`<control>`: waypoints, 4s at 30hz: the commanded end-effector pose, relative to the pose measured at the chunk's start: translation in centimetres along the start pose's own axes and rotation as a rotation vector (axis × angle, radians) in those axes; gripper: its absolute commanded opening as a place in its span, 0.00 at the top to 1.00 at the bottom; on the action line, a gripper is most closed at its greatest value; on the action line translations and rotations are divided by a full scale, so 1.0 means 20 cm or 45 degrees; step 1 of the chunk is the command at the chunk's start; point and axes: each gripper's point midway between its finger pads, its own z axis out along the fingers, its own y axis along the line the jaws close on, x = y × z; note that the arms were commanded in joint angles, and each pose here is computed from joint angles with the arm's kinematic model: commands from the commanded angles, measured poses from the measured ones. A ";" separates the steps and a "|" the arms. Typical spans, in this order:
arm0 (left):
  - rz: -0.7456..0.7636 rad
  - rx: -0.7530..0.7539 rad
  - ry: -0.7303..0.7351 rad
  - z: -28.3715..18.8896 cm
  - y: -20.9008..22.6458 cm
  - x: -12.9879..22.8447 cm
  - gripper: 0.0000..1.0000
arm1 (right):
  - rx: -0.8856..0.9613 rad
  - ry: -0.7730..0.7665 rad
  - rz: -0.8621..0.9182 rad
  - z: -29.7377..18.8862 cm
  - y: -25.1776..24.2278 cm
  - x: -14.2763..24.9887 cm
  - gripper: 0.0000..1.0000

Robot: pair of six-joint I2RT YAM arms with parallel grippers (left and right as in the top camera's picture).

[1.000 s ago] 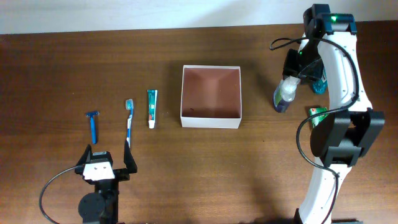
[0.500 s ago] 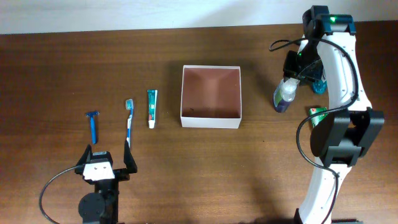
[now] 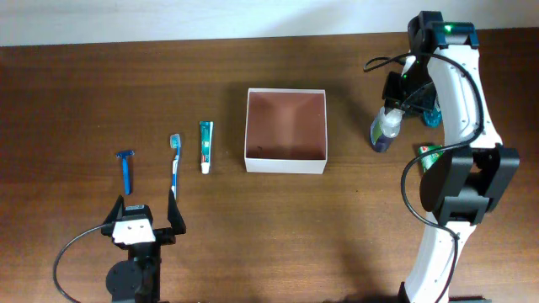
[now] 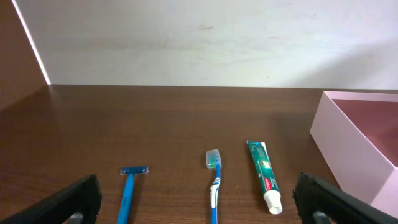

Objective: Pack container
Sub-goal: 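Close the right gripper on the soap bottle and lift it, then carry the soap bottle left over the pink box, then lower the soap bottle into the box and open the right gripper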

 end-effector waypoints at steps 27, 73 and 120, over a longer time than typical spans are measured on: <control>0.015 0.019 0.002 0.00 -0.01 0.01 0.01 | -0.031 -0.071 -0.015 -0.17 0.05 -0.03 0.78; 0.015 0.019 0.002 0.00 -0.01 0.01 0.01 | -0.093 -0.396 -0.040 -0.56 0.85 0.30 0.79; 0.015 0.019 0.001 0.00 -0.01 0.01 0.01 | -0.001 -0.280 -0.005 -0.09 0.91 0.17 0.78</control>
